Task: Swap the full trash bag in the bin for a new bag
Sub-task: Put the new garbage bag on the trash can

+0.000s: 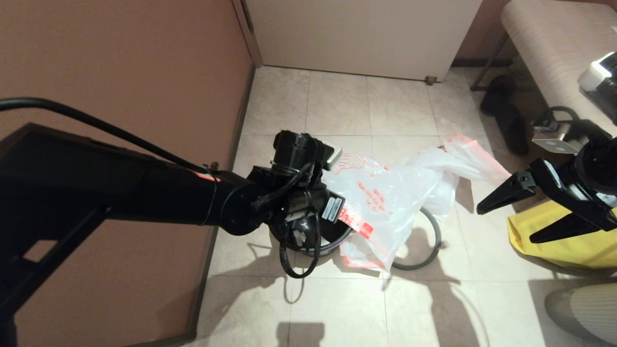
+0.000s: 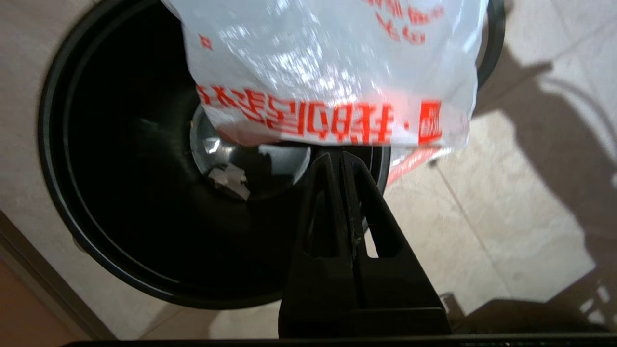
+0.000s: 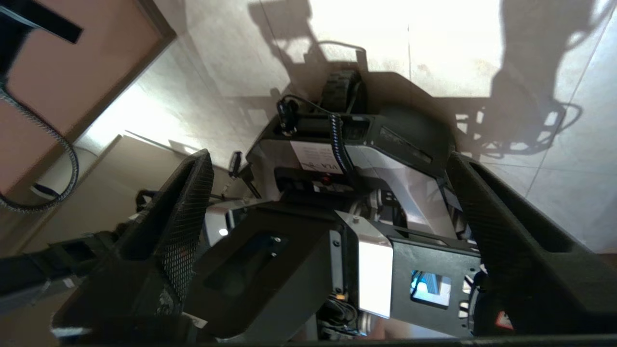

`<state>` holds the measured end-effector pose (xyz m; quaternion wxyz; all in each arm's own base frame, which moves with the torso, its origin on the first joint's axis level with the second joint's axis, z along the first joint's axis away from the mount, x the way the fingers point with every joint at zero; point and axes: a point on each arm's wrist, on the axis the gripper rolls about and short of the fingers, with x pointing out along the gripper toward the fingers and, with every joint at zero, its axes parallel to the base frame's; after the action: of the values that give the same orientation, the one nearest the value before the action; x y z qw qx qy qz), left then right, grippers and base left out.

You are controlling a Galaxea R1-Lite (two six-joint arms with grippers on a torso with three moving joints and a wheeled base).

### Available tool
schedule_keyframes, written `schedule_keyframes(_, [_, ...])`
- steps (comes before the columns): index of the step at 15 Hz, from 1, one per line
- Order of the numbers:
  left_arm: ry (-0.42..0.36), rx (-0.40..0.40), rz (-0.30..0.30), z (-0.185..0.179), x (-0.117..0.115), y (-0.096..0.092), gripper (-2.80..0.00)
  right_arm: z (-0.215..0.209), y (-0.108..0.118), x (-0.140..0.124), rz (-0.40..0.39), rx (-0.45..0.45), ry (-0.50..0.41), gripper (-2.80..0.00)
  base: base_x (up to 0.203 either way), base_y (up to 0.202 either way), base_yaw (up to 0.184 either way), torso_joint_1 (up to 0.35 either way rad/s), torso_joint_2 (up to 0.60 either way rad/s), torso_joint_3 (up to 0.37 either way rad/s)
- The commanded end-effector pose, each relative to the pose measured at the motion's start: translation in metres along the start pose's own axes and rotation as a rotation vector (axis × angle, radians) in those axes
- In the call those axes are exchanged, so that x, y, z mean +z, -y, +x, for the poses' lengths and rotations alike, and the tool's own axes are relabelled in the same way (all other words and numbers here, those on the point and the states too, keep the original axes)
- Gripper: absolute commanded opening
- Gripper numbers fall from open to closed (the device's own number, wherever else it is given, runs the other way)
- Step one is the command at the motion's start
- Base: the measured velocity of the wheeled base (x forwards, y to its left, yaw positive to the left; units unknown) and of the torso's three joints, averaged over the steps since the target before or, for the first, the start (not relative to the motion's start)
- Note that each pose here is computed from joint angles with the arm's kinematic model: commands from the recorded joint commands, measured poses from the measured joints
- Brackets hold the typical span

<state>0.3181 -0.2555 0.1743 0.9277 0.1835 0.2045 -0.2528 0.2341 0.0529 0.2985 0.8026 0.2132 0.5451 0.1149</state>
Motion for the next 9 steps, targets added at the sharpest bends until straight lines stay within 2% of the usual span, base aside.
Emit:
schedule_keyframes(1, [-0.077,-0.018,0.047,0.011,-0.021,0.009,-2.80,0.006,0.003,-0.002,0.000,-0.007,-0.022,-2.80,0.000,0.000,0.000,0.000,0.00,0.000])
schedule_keyframes(3, [-0.147,-0.044,0.176,0.018,-0.042,0.014,-2.80,0.011,0.007,0.000,-0.004,-0.012,-0.006,-2.80,0.000,0.000,0.000,0.000,0.00,0.000])
schedule_keyframes(4, [-0.155,-0.053,0.194,0.025,-0.049,0.017,-2.80,0.012,0.009,-0.002,0.004,-0.017,-0.018,-2.80,0.000,0.000,0.000,0.000,0.00,0.000])
schedule_keyframes(6, [-0.102,-0.046,0.196,0.041,-0.055,0.024,-2.80,0.014,0.014,-0.006,0.018,-0.027,-0.034,-2.80,0.000,0.000,0.000,0.000,0.00,0.000])
schedule_keyframes(9, [-0.029,-0.071,0.225,0.042,-0.058,0.049,-2.80,0.014,0.021,-0.005,0.044,-0.040,-0.032,-2.80,0.000,0.000,0.000,0.000,0.00,0.000])
